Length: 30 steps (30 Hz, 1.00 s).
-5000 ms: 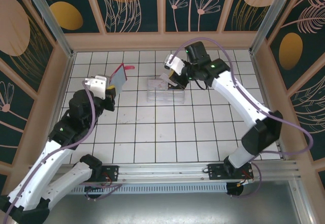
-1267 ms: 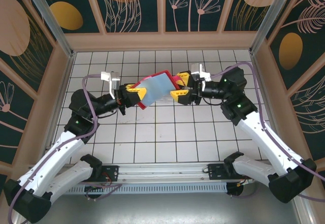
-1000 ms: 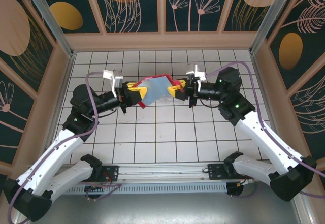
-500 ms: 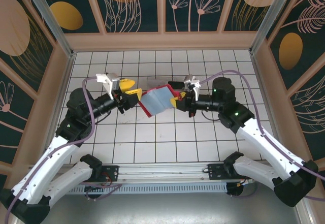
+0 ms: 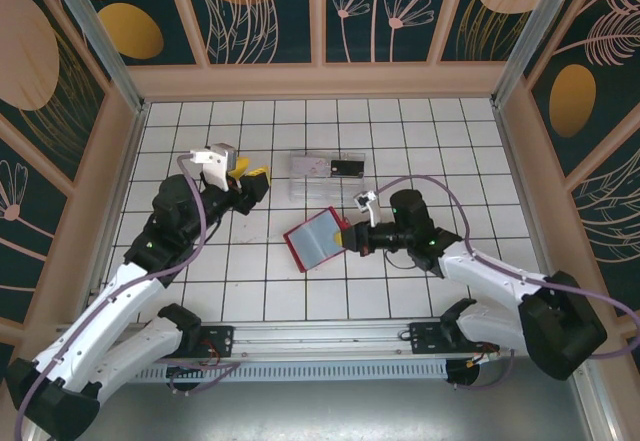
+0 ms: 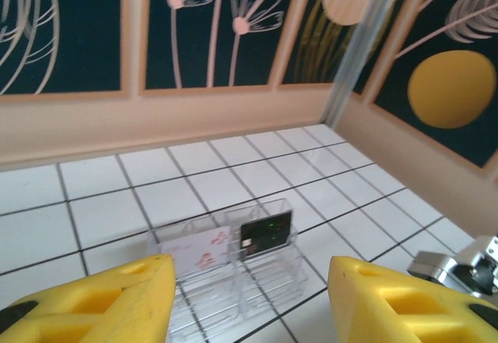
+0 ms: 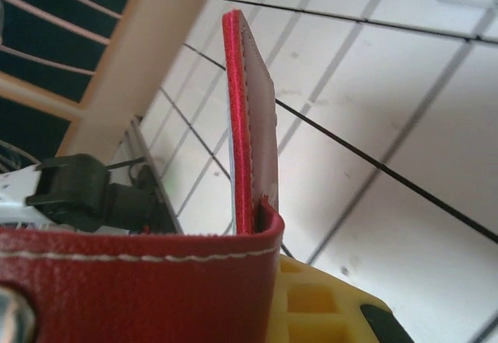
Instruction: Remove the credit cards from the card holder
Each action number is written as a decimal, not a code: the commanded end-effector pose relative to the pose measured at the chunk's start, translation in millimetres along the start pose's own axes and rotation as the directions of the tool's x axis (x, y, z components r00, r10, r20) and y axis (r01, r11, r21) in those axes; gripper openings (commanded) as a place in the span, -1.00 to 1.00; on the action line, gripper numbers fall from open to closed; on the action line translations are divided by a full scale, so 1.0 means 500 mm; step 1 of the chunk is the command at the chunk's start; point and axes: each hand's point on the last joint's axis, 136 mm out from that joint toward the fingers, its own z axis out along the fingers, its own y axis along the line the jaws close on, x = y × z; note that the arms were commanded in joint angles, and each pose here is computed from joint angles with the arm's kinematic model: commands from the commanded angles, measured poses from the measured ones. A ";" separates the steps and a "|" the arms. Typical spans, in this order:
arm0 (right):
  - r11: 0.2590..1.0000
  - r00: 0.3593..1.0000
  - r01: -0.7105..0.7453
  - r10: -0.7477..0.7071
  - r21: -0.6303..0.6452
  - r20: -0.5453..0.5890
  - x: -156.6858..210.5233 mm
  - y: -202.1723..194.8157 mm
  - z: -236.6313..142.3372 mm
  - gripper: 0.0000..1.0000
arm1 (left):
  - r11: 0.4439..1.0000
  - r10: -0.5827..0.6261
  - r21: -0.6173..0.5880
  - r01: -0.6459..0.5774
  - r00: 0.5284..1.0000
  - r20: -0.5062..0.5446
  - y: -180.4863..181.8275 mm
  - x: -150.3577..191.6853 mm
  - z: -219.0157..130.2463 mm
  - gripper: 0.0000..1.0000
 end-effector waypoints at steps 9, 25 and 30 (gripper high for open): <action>0.894 0.989 -0.134 0.145 0.427 0.007 0.046 -0.215 -0.014 -0.89 | 0.973 -0.100 -0.213 0.093 0.995 -0.023 0.096 0.084 0.038 0.10; 0.647 0.964 -0.215 0.018 0.732 0.267 -0.069 -0.294 -0.236 0.44 | 0.800 -0.013 -0.599 0.030 0.999 0.032 0.242 0.098 -0.005 0.64; 0.596 0.905 -0.309 -0.055 0.741 0.422 -0.149 -0.342 -0.358 0.74 | 0.681 0.051 -0.732 -0.010 0.998 0.033 0.297 0.112 -0.033 0.94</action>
